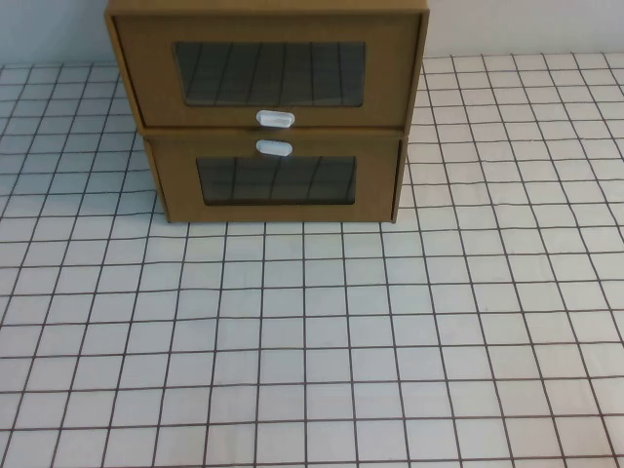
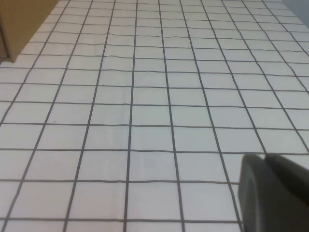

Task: Open the shoe box
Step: 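Pull the top drawer of the cardboard box fully open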

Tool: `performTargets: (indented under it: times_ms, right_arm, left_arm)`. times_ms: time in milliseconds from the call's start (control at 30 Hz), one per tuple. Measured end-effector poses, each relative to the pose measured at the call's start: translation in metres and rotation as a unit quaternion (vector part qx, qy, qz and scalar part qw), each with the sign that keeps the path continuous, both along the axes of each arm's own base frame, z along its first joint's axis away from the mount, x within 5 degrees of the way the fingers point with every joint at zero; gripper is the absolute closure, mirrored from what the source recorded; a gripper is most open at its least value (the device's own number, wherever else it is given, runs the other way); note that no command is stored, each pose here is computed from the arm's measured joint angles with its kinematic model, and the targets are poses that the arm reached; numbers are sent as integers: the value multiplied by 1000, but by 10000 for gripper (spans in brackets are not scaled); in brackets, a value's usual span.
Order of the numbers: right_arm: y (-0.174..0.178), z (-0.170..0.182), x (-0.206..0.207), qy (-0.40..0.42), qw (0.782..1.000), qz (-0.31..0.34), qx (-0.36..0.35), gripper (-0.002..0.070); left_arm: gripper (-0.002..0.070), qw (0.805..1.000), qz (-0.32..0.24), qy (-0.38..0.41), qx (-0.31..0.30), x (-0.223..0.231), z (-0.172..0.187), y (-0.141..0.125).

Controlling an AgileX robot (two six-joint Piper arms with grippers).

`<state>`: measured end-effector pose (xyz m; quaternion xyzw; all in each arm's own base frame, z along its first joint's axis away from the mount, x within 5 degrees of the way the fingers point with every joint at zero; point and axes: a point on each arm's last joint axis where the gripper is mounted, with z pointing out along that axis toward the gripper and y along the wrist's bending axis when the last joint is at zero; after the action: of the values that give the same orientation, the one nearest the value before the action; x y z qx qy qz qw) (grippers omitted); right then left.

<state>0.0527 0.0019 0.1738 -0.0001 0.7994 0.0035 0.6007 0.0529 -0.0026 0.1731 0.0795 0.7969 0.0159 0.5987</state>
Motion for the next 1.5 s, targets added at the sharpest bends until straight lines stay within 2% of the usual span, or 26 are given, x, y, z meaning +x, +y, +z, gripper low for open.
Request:
performTargets:
  times_ms: [1333, 1400, 1500]
  right_arm:
    - [0, 0, 0, 0, 1000, 0, 0, 689]
    - [0, 0, 0, 0, 1000, 0, 0, 690]
    - [0, 0, 0, 0, 1000, 0, 0, 689]
  left_arm:
    - [677, 1000, 0, -9, -2, 0, 2, 0]
    - [677, 1000, 4, -13, -20, 1, 2, 0]
    - [677, 994, 16, -42, -104, 2, 9, -2]
